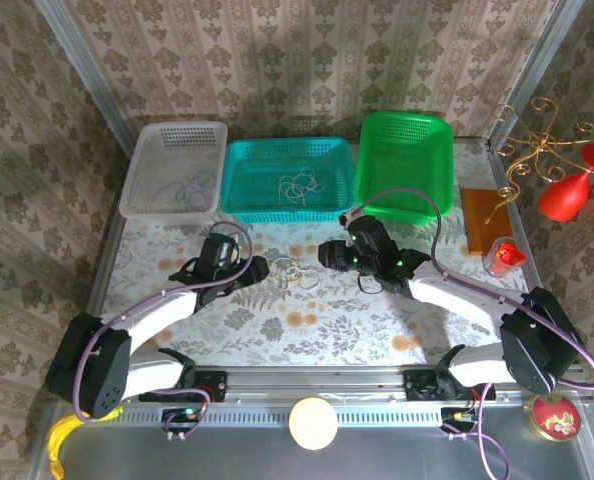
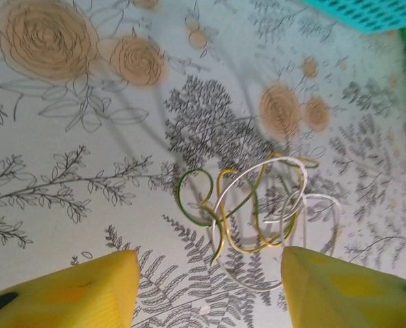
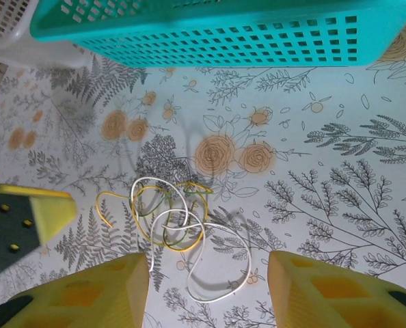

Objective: Untangle the cables

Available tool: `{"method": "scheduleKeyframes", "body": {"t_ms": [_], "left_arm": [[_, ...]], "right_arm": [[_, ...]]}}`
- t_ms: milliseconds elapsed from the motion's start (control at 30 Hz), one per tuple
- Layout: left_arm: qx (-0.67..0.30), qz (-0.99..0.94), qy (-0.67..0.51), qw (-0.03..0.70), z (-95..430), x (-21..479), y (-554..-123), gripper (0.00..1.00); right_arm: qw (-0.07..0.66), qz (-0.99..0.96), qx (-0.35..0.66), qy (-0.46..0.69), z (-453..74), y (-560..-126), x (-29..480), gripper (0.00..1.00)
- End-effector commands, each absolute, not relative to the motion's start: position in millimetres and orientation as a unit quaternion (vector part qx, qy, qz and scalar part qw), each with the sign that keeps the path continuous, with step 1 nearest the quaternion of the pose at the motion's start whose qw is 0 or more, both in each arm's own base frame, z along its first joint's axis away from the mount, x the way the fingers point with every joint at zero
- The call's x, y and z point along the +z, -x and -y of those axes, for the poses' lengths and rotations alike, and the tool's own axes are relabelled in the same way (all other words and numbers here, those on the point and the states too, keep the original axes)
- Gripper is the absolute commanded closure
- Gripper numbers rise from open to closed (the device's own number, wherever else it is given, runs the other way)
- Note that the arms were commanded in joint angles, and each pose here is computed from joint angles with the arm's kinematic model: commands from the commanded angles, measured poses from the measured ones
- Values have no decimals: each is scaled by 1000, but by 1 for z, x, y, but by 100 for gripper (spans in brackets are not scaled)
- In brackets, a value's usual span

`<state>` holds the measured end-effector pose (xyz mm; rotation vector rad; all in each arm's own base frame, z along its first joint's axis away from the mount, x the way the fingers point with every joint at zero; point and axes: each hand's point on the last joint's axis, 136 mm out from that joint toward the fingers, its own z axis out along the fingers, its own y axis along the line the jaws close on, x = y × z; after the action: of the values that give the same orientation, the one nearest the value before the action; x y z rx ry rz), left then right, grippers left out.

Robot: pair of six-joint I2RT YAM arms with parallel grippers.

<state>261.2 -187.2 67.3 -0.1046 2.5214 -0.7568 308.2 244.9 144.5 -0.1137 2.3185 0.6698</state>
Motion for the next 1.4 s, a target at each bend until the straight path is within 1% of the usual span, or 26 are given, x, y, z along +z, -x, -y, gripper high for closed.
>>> {"method": "scheduleKeyframes", "body": {"t_ms": [0,367,500,633,767,900,1033,1167,1267,1367], "left_arm": [[-258,-934,13,246,194,60,-261,45],[-223,-941,-18,253,214,51,-280,57],[-214,-943,-21,253,214,47,-283,64],[-207,-945,-20,254,212,45,-284,79],[-205,-943,-25,261,210,50,-284,100],[-214,-937,-42,273,213,75,-284,100],[-260,-921,-81,278,230,120,-280,100],[-301,-900,-120,290,249,167,-275,100],[-329,-885,-138,299,261,194,-273,100],[-354,-871,-146,307,271,215,-271,100]], "right_arm": [[368,-887,278,37,-252,-312,155,49],[373,-885,276,40,-250,-310,164,49],[375,-885,273,41,-248,-309,165,49],[376,-885,272,41,-247,-309,166,49],[377,-884,275,44,-248,-308,169,49],[381,-878,284,56,-251,-307,179,49],[392,-866,297,87,-257,-303,196,48],[406,-843,327,135,-270,-297,216,44],[413,-823,351,170,-280,-291,230,41],[418,-804,373,200,-289,-285,241,40]]}}
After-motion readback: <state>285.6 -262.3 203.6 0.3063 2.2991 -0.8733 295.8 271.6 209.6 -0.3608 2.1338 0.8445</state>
